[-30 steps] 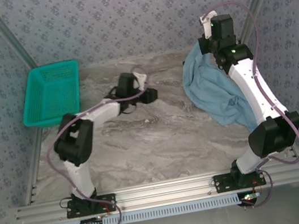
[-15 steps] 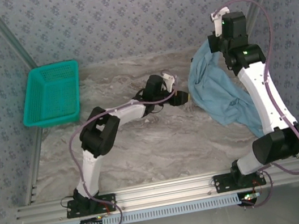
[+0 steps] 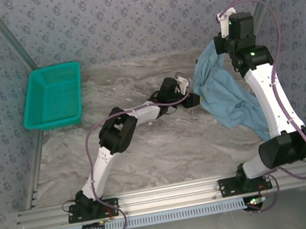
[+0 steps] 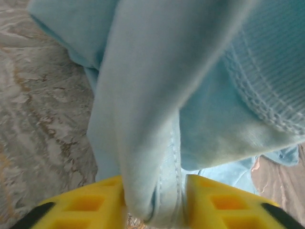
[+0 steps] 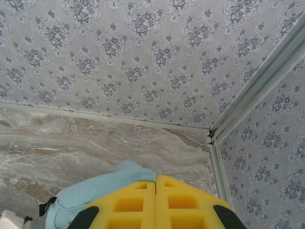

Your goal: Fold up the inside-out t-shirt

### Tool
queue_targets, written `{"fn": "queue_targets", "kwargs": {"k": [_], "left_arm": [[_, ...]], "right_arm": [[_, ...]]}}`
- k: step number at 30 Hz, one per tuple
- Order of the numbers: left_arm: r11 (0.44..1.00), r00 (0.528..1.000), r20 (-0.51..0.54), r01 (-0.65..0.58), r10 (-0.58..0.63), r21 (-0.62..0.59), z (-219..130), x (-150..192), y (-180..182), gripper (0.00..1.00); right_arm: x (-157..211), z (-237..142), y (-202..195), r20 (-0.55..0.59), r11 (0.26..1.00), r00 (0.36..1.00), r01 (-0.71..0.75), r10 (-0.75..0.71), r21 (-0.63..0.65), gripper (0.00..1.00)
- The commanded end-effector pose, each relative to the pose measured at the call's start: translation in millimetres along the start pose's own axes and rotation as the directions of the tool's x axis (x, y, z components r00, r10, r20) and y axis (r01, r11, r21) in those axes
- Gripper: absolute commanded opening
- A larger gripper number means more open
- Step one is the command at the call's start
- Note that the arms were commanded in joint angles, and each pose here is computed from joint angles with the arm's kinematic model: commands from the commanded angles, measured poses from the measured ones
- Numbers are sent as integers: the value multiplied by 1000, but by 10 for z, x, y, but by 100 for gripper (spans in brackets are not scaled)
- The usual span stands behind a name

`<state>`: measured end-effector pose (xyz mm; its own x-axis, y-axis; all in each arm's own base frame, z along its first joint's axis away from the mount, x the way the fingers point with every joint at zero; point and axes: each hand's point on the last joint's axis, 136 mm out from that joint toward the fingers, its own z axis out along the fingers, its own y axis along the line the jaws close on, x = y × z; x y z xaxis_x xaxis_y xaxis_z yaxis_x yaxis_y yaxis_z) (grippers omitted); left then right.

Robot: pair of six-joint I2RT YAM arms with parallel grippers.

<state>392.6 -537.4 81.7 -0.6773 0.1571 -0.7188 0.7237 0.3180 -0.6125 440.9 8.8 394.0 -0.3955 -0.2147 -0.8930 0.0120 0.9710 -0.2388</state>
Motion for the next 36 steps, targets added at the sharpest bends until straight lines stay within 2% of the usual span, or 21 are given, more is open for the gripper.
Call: {"fn": "queue_targets", "kwargs": {"k": [1, 2, 6, 9, 11, 13, 16, 19, 22, 29, 32, 36], "left_arm": [[997, 996, 77, -41, 36, 58, -31, -288, -199, 15], [998, 995, 90, -49, 44, 48, -106, -338, -203, 10], [994, 981, 164, -107, 105, 3, -617, -622, -368, 6], [981, 956, 221, -182, 194, -71, -1175, -868, -579, 1], [960, 930, 253, -233, 267, -156, -1664, -1049, -758, 0], [914, 889, 267, -300, 371, -272, -2153, -1198, -960, 1], [805, 811, 254, -380, 527, -455, -2876, -1393, -1341, 1], [724, 742, 261, -406, 617, -558, -3456, -1529, -1724, 0], [667, 673, 293, -399, 679, -629, -3953, -1611, -2070, 0], [602, 493, 400, -370, 773, -708, -5004, -1632, -2994, 0], [586, 456, 414, -349, 788, -731, -5322, -1596, -3187, 0], [555, 439, 398, -323, 805, -766, -5525, -1609, -3253, 0]], "right_arm": [[-199, -184, -100, 59, 1000, 998, -30, 29, 9, 0], [-207, -197, -115, 60, 999, 998, -31, 30, 13, 0], [-277, -305, -180, 83, 999, 996, -42, 39, 26, 0], [-376, -459, -200, 120, 998, 991, -66, 65, 9, 0], [-474, -646, -199, 167, 996, 982, -88, 90, -18, 0], [-582, -869, -223, 226, 992, 966, -121, 126, -38, 0], [-752, -1307, -228, 335, 980, 922, -171, 195, -98, 0], [-869, -1758, -216, 426, 975, 878, -175, 218, -139, 0], [-942, -2184, -250, 498, 973, 838, -168, 225, -158, 0], [-1091, -3035, -352, 617, 959, 738, -157, 271, -234, 0], [-1150, -3253, -354, 642, 952, 710, -143, 289, -270, 0], [-1208, -3330, -318, 651, 943, 694, -129, 306, -306, 0]]}}
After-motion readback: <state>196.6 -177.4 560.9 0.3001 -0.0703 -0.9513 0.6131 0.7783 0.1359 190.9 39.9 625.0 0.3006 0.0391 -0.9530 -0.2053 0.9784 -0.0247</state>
